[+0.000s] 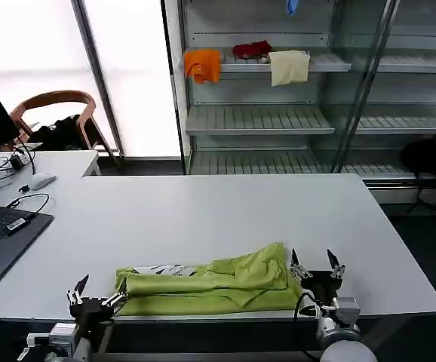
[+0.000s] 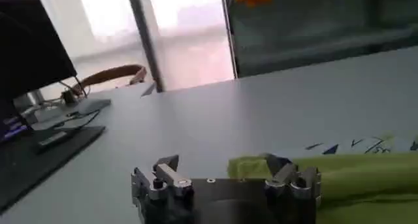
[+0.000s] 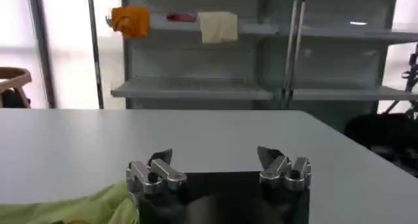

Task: Fold and organize the clothes.

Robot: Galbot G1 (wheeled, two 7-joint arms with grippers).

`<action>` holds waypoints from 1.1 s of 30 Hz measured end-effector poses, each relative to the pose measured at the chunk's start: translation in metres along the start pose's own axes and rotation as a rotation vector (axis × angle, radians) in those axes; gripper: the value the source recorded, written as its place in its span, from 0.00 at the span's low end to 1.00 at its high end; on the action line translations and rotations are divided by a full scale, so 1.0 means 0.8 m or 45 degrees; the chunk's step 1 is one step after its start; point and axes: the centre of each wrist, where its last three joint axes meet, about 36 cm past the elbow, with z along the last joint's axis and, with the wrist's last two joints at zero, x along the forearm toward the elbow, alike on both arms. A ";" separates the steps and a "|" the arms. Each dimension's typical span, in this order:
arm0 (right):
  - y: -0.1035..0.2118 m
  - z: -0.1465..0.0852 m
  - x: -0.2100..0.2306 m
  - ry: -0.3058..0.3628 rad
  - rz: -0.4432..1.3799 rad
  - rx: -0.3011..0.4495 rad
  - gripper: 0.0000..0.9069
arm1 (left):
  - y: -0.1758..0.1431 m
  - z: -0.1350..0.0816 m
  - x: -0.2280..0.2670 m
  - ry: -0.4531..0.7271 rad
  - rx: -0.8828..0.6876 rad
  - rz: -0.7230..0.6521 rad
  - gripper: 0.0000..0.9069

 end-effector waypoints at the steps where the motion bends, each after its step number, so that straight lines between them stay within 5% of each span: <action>1: -0.002 0.001 0.000 -0.006 -0.005 -0.002 1.00 | -0.003 0.001 -0.001 0.003 0.027 0.007 1.00; 11: -0.028 0.007 -0.003 -0.055 -0.032 -0.048 1.00 | -0.025 0.017 -0.013 0.034 0.250 0.067 0.98; 17: -0.037 0.008 -0.005 -0.078 -0.025 -0.063 1.00 | -0.022 0.026 -0.025 0.049 0.325 0.070 0.64; 18: -0.037 0.009 -0.005 -0.079 -0.024 -0.064 1.00 | -0.021 0.029 -0.027 0.056 0.334 0.070 0.49; 23: -0.038 0.007 -0.007 -0.092 -0.021 -0.072 1.00 | -0.020 0.039 -0.031 0.075 0.376 0.079 0.07; 33: -0.035 0.002 -0.015 -0.116 -0.010 -0.081 1.00 | -0.031 0.045 -0.034 0.051 0.418 0.118 0.00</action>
